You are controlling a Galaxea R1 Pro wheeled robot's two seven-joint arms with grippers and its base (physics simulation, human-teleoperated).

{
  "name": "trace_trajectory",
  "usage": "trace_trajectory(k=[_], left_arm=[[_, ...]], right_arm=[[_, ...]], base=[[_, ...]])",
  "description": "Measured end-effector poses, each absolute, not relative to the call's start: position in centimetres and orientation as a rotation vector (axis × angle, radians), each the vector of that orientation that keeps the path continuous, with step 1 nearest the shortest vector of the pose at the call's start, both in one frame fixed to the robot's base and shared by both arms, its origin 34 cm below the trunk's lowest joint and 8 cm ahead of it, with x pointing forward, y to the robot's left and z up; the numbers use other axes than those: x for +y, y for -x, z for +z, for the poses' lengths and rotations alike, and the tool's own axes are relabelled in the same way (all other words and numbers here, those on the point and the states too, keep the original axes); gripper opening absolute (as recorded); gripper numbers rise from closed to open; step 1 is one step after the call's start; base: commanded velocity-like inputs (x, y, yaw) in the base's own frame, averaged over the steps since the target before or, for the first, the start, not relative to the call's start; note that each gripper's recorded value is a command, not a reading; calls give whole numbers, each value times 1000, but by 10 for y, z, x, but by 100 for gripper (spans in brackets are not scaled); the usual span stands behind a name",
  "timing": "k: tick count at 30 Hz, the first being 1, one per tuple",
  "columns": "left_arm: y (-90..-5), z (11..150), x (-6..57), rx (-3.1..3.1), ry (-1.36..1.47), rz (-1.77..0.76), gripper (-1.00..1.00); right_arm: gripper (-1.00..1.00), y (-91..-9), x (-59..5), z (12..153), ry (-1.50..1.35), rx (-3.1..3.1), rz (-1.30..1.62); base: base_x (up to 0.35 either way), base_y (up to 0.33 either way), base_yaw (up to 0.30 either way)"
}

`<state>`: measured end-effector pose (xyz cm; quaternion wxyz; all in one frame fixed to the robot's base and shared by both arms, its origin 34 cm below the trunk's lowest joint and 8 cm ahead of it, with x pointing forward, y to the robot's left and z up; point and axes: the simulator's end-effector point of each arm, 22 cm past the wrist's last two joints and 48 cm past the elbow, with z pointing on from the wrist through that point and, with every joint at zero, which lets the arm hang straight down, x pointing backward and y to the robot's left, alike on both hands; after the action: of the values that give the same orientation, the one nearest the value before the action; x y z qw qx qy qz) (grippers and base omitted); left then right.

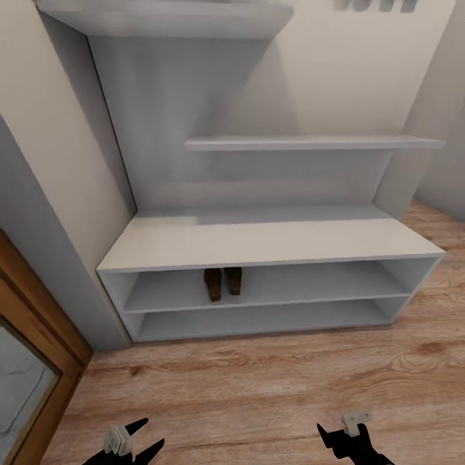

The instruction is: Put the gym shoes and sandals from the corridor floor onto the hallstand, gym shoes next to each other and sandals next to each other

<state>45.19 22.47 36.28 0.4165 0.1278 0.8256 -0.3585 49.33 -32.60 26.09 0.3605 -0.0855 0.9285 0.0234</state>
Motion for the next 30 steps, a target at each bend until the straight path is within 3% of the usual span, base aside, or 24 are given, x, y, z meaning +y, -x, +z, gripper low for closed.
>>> trace_trajectory(k=[9,30], left_arm=[[-457,383,225,2073,-321,-900,100],[-462,407,225,2073,-320,-900,100]], right_arm=[[100,-498,-326,281,220,2393,61],[100,-503,-326,305,220,2394,61]], base=[[0,0,-135],[0,0,-255]])
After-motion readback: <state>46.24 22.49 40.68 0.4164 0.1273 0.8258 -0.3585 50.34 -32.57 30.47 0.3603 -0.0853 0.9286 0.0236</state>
